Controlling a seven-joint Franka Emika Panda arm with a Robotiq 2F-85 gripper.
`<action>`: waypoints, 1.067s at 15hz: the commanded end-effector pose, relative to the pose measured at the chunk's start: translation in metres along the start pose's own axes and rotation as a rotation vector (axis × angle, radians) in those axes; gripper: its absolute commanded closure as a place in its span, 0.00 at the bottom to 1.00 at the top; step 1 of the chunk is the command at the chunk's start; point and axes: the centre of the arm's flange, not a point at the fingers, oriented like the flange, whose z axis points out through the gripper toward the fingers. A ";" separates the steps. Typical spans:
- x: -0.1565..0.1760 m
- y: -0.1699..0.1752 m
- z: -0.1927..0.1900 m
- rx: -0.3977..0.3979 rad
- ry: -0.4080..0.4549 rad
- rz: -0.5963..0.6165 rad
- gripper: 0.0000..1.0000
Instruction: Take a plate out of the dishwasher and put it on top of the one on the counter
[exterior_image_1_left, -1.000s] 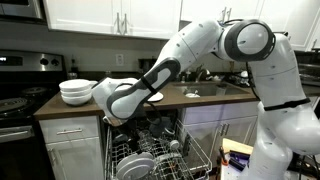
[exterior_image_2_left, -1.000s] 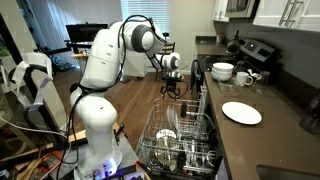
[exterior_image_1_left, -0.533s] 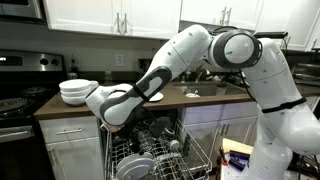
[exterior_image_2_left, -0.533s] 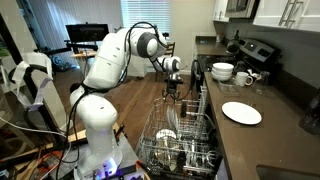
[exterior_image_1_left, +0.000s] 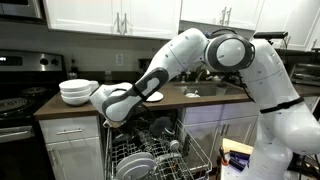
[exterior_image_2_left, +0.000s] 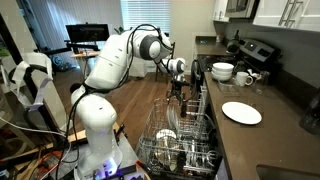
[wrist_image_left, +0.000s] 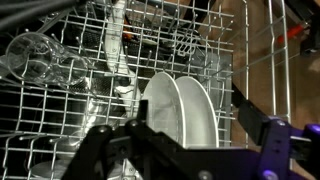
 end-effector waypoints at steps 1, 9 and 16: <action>0.001 -0.001 0.000 -0.001 0.000 -0.002 0.03; 0.016 -0.003 -0.001 -0.125 0.114 0.004 0.00; 0.027 0.006 0.022 -0.096 0.196 0.027 0.00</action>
